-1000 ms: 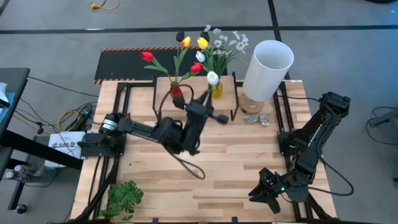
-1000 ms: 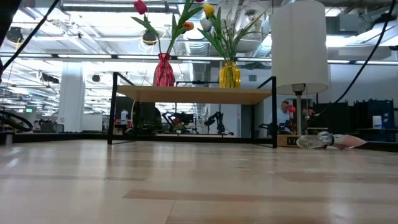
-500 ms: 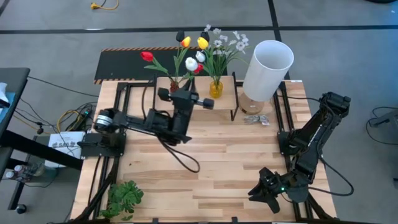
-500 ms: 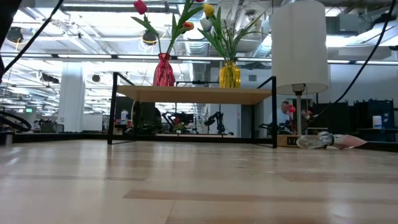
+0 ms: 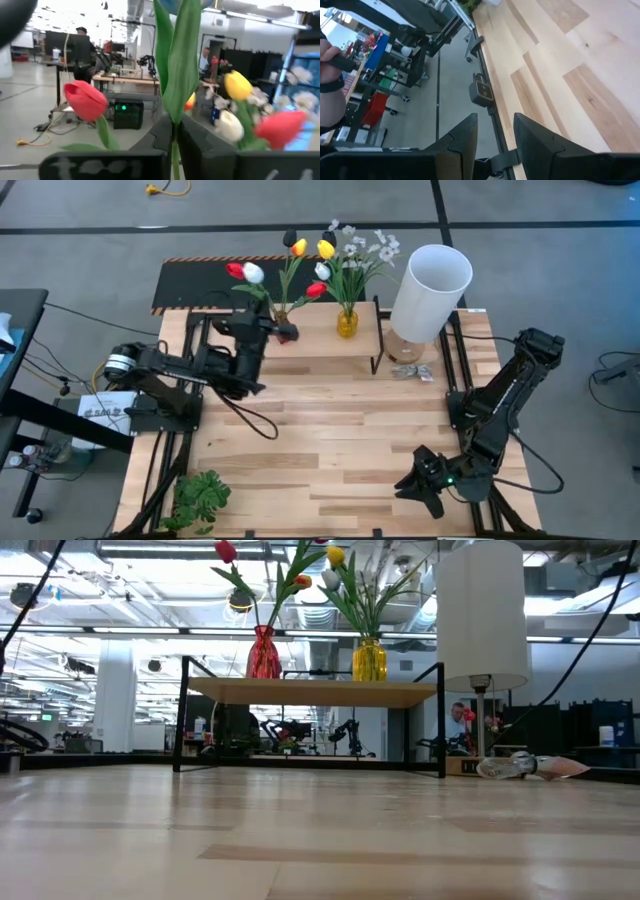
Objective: Pick and place flowers into a vace then onto a shelf
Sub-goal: Put the white tulip into the red flower vase, then return to Home Position
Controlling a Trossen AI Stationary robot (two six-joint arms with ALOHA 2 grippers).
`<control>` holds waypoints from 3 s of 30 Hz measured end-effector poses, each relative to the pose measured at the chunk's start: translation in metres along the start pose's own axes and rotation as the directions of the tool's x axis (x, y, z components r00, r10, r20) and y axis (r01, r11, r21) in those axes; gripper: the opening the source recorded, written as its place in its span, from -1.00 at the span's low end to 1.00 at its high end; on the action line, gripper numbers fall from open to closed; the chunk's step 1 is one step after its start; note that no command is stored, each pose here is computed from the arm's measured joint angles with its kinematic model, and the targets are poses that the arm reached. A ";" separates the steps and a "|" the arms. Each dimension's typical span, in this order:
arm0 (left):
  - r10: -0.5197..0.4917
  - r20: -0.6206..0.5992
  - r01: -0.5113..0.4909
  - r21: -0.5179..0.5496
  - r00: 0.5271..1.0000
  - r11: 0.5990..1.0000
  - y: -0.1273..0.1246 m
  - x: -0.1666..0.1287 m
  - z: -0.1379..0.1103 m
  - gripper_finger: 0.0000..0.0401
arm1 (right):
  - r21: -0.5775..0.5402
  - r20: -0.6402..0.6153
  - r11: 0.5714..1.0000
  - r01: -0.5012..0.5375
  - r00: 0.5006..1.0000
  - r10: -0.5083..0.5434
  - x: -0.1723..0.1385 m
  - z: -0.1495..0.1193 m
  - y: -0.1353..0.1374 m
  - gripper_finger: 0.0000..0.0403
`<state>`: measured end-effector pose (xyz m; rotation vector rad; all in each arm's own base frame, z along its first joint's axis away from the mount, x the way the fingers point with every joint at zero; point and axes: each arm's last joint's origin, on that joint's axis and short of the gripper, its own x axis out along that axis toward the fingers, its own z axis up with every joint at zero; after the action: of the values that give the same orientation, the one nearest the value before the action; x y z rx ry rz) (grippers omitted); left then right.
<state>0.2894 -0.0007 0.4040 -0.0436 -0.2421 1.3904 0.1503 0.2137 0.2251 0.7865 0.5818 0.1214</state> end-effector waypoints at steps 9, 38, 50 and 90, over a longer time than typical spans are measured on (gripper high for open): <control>0.078 0.046 -0.080 0.045 0.996 0.996 0.013 0.028 -0.009 -0.99 | 0.015 0.015 1.000 0.013 1.000 -0.014 0.004 0.006 -0.002 -0.41; 0.122 -0.032 -0.114 0.177 0.992 0.978 -0.001 0.071 -0.054 -0.99 | 0.041 0.017 0.999 0.013 1.000 -0.014 0.004 0.006 -0.002 -0.41; 0.151 -0.072 -0.135 0.196 0.986 0.971 0.000 0.076 -0.070 -0.96 | 0.040 0.017 0.999 0.013 1.000 -0.014 0.004 0.006 -0.002 -0.41; 0.157 -0.117 -0.132 0.197 0.981 0.972 -0.004 0.017 -0.046 -0.20 | 0.040 0.016 0.999 0.013 1.000 -0.014 0.004 0.006 -0.002 -0.41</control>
<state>0.3048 0.0203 0.3627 0.0037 0.0041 1.5436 0.1563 0.2095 0.2251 0.8219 0.5756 0.0912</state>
